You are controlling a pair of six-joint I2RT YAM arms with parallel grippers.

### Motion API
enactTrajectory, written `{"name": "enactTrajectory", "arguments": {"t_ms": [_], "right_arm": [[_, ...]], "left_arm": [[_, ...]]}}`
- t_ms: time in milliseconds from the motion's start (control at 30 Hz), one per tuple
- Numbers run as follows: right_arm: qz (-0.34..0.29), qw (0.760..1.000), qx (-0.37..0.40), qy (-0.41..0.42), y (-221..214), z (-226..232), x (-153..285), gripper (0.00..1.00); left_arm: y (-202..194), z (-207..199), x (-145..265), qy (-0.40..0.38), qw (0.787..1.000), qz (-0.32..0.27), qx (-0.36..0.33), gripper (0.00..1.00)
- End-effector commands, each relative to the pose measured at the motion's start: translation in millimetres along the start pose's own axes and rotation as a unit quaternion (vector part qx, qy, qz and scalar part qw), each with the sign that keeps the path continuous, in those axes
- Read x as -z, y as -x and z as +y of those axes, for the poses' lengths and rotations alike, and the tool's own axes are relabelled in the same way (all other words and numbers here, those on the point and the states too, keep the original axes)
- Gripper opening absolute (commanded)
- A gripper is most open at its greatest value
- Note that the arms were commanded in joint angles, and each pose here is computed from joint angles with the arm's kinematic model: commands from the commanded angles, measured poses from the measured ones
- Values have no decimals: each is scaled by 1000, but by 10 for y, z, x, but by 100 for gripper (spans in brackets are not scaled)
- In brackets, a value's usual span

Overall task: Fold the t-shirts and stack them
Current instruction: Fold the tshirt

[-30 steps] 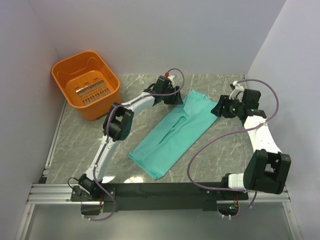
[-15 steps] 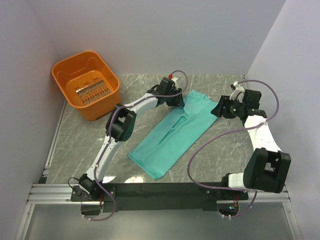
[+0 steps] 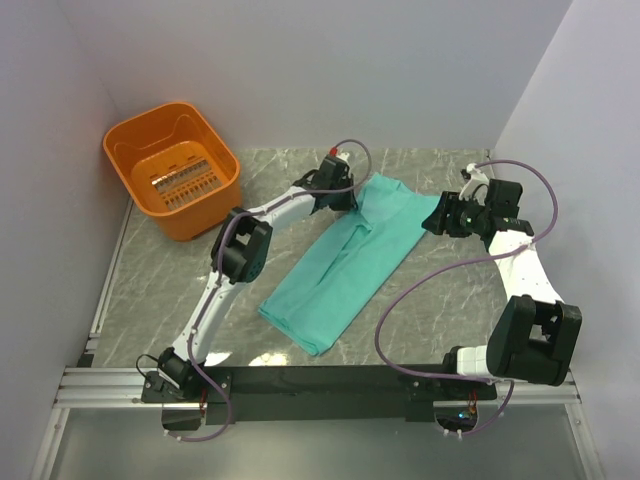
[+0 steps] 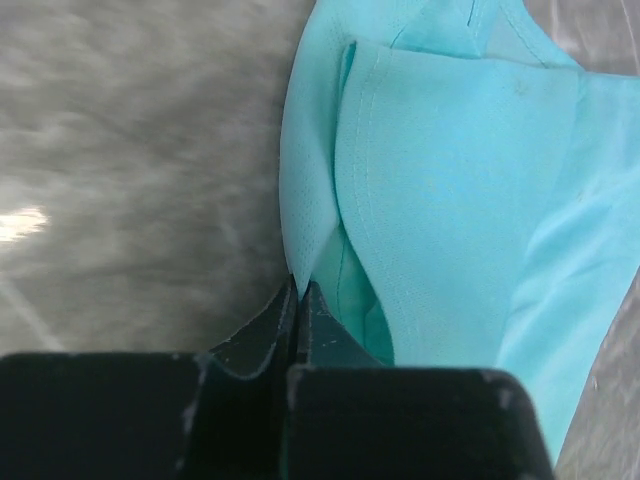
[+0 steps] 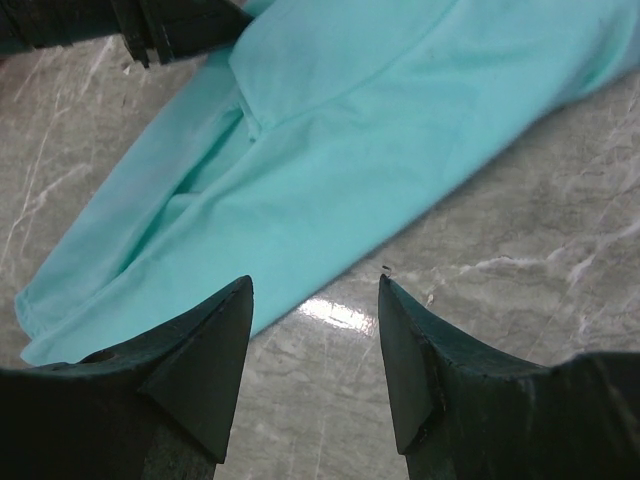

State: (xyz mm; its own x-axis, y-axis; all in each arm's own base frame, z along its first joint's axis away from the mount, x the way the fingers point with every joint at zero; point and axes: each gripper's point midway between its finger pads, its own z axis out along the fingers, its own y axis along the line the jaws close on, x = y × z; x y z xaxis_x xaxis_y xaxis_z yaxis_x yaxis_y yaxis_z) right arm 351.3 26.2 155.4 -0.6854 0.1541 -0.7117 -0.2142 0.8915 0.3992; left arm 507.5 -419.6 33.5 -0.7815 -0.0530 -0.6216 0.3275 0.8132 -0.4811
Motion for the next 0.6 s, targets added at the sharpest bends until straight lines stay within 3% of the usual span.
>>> {"name": "enactTrajectory", "arguments": {"t_ms": [0,133,400,533,567], "right_arm": [[3,1000,2,3,-21,-28,-9,60],[8,1000,0,-5,-36,-71,-28,60],[16,1000,2,-12,-60,-122,-62,60],[23,1000,10,-5,-75,-104,-72,60],[28,999,18,1,-92,-86,-69,60]], "left_arm": [[438,315,232,53,996,-53,38,1],[473,708,361,103,990,-62,72,1],[613,1485,907,218,952,-135,169,1],[697,1444,1006,200,953,-146,172,1],[722,1392,1008,189,957,-144,169,6]]}}
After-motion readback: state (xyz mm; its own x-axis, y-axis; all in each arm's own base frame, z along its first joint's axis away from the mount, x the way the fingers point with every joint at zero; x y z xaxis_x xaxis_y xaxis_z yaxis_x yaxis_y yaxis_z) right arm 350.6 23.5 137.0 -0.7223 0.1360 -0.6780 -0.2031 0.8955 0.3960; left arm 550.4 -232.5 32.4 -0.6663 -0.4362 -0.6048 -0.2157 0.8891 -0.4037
